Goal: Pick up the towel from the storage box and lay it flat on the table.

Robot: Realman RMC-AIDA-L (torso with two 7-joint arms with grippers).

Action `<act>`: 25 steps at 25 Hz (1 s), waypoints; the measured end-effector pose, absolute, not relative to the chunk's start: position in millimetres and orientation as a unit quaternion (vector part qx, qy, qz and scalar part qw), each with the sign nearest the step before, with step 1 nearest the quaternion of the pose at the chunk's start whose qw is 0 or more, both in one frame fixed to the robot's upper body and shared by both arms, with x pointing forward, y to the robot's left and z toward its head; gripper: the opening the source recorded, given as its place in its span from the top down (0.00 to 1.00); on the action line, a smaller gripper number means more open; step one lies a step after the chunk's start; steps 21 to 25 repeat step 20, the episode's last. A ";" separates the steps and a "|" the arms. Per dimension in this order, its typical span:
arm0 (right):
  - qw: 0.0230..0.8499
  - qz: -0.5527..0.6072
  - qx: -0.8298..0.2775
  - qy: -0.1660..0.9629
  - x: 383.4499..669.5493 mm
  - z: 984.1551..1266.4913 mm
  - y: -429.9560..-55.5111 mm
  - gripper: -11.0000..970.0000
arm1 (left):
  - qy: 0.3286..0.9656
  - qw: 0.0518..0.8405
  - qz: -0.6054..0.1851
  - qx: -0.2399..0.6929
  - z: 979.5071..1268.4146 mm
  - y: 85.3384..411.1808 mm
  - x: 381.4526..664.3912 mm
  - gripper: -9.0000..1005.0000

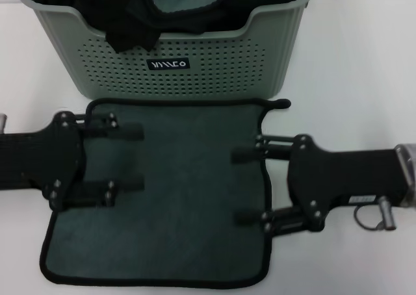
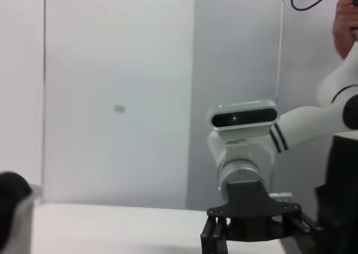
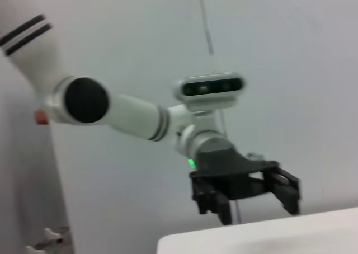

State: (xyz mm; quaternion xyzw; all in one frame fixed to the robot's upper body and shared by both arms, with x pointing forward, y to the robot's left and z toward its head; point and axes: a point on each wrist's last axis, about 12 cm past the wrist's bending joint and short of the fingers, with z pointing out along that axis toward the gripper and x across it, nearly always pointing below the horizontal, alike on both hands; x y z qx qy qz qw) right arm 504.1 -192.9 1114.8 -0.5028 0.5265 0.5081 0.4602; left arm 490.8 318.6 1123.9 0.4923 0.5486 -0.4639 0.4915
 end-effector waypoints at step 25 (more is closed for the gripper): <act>0.476 0.513 -0.515 0.495 503.4 1121.6 -187.2 0.15 | 0.539 0.483 -0.489 0.486 1132.7 320.2 491.6 0.35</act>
